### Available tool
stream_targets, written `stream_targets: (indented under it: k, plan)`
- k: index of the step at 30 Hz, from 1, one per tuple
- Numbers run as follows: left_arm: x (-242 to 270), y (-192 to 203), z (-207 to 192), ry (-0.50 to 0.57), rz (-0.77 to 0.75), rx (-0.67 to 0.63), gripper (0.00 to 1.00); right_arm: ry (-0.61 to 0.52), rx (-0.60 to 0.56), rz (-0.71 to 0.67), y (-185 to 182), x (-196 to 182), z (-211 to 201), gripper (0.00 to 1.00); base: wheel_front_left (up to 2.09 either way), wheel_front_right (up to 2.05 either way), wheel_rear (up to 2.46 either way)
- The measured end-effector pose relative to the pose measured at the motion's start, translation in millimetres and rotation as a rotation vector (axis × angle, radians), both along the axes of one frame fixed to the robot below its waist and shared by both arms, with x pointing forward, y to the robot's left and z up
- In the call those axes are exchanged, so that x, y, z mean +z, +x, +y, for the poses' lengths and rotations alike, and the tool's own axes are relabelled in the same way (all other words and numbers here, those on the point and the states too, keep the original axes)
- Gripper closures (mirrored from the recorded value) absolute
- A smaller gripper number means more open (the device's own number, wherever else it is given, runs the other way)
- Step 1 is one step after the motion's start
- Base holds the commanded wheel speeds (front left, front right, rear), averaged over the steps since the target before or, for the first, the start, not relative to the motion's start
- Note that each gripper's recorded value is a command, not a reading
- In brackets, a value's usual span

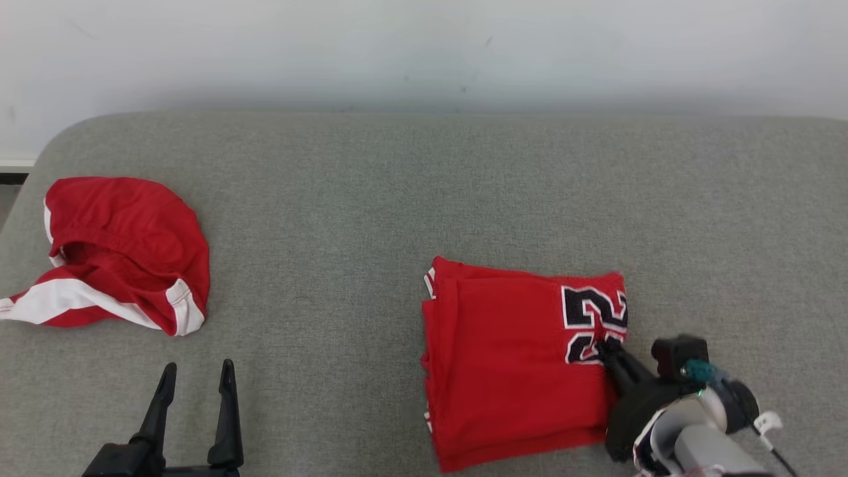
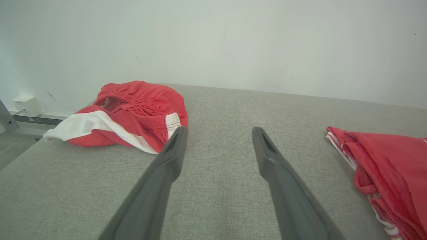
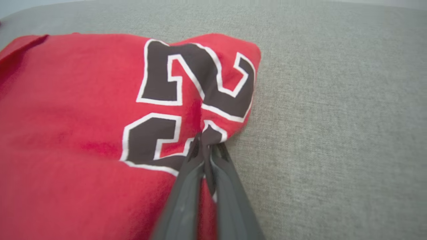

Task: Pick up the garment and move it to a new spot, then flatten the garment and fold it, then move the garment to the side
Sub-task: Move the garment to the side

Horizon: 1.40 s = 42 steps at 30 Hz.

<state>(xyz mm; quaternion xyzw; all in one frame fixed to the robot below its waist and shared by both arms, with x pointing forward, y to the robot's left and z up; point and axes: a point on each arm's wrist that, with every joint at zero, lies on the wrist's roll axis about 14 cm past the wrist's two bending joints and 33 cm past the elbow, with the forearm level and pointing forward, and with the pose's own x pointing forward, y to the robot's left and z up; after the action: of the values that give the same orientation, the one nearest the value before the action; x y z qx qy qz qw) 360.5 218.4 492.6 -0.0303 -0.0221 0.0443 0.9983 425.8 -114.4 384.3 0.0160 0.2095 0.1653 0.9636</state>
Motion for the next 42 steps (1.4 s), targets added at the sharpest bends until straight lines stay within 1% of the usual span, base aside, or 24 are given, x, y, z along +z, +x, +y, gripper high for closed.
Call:
stream_targets:
  k: [5,10,13,17,18,19,20,21,26,32,38,42]
  plan:
    - [-1.5,7.9,-4.4,-0.007,0.002,-0.011,0.00,-0.050,0.018,-0.064,30.7,20.1,-12.6,1.00,0.00,0.00,0.00]
    - [1.0,30.3,-14.9,-0.011,-0.015,-0.046,0.00,-0.121,0.013,-0.125,72.9,43.3,-39.2,1.00,0.00,0.00,0.00]
    - [5.8,52.6,-22.9,-0.012,-0.042,-0.076,0.00,-0.179,0.001,-0.156,99.6,54.7,-63.0,1.00,0.00,0.00,0.00]
    - [-1.3,78.3,-33.5,-0.003,-0.043,-0.114,0.00,-0.256,-0.027,-0.164,125.6,56.7,-100.3,1.00,0.00,0.00,0.00]
    - [-6.4,90.3,-36.9,0.004,-0.042,-0.127,0.00,-0.284,-0.050,-0.168,136.2,57.6,-119.9,1.00,0.00,0.00,0.00]
    - [-9.0,95.9,-38.7,0.007,-0.042,-0.134,0.00,-0.295,-0.064,-0.170,140.9,58.2,-129.9,1.00,0.00,0.00,0.00]
    - [-11.8,101.4,-40.9,0.011,-0.041,-0.145,0.00,-0.310,-0.076,-0.170,144.6,58.1,-140.0,1.00,0.00,0.00,0.00]
    - [-11.8,101.4,-40.9,0.011,-0.041,-0.145,0.00,-0.310,-0.076,-0.170,144.6,58.1,-140.0,1.00,0.00,0.00,0.00]
    - [-30.1,122.1,-55.0,0.017,-0.029,-0.191,0.00,-0.417,-0.146,-0.143,150.5,56.0,-200.8,1.00,0.00,0.00,0.00]
    - [-48.7,137.4,-80.3,0.008,-0.021,-0.265,0.00,-0.538,-0.232,-0.122,148.4,73.4,-263.3,1.00,0.00,0.00,0.00]
    - [-60.9,145.7,-99.2,-0.015,-0.021,-0.313,0.00,-0.636,-0.272,-0.093,151.8,88.5,-298.4,1.00,0.00,0.00,0.00]
    - [-65.6,148.5,-104.2,-0.024,-0.022,-0.325,0.00,-0.678,-0.277,-0.078,155.7,91.6,-308.4,1.00,0.00,0.00,0.00]
